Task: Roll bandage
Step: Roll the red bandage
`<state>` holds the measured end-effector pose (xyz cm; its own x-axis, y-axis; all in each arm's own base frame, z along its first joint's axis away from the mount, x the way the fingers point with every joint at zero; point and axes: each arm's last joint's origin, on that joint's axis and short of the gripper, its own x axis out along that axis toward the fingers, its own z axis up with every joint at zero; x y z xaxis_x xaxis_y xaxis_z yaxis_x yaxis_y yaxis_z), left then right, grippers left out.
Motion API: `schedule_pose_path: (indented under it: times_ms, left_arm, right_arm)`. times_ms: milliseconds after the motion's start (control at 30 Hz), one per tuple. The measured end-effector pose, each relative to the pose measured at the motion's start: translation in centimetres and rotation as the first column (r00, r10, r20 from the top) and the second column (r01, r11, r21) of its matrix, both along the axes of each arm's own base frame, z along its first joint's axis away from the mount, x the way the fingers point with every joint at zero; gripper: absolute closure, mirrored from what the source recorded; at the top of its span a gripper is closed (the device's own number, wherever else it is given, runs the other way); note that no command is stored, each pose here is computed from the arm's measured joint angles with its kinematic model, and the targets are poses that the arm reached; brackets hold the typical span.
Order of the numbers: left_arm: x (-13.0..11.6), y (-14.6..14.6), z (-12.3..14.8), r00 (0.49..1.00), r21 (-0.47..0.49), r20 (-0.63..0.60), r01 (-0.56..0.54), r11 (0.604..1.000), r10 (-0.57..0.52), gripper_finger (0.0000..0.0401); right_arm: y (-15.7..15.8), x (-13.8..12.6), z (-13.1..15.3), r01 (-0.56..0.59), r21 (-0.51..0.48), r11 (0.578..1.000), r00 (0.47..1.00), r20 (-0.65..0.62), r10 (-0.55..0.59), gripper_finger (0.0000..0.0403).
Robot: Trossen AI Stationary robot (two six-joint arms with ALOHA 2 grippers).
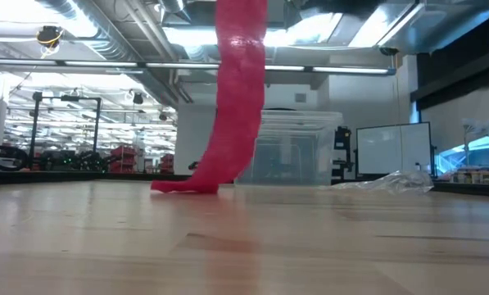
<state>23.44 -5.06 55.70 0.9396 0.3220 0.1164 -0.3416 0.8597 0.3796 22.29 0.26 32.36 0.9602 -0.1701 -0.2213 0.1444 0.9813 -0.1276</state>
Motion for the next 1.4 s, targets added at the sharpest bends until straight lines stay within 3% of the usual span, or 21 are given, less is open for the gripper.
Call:
schedule_pose_path:
  times_ms: [100, 300, 767, 967, 1267, 1400]
  left_arm:
    - [0.0, 0.0, -0.1, 1.000, 0.001, -0.008, 0.000, 1.000, 0.000, 0.0384]
    - [0.2, -0.1, -0.5, 0.999, 0.000, -0.034, 0.001, 1.000, -0.001, 0.0384]
    - [0.2, 0.2, -0.4, 1.000, -0.007, -0.020, -0.008, 1.000, 0.008, 0.0384]
    - [0.2, 0.2, -0.4, 1.000, -0.006, -0.020, -0.009, 1.000, 0.009, 0.0384]
    - [0.2, 0.2, -0.4, 1.000, -0.003, -0.024, -0.009, 1.000, 0.009, 0.0384]
    - [0.2, 0.2, -0.4, 1.000, -0.001, -0.026, -0.009, 1.000, 0.009, 0.0384]
  right_arm:
    - [0.1, 1.5, -2.0, -0.008, -0.027, 1.000, 1.000, -0.015, 0.008, 0.0121]
    - [0.2, 3.5, -3.0, -0.021, -0.074, 0.997, 0.999, -0.031, 0.019, 0.0121]
    - [0.1, 3.3, -1.9, -0.007, -0.077, 0.997, 1.000, 0.016, 0.008, 0.0121]
    - [0.2, 3.3, -1.9, -0.003, 0.040, 0.999, 0.999, 0.046, 0.001, 0.0121]
    - [0.0, 3.1, -2.8, 0.052, 0.034, 0.998, 0.998, -0.050, -0.050, 0.0121]
    - [0.0, 3.2, -2.4, 0.047, 0.002, 0.999, 0.999, -0.015, -0.047, 0.0121]
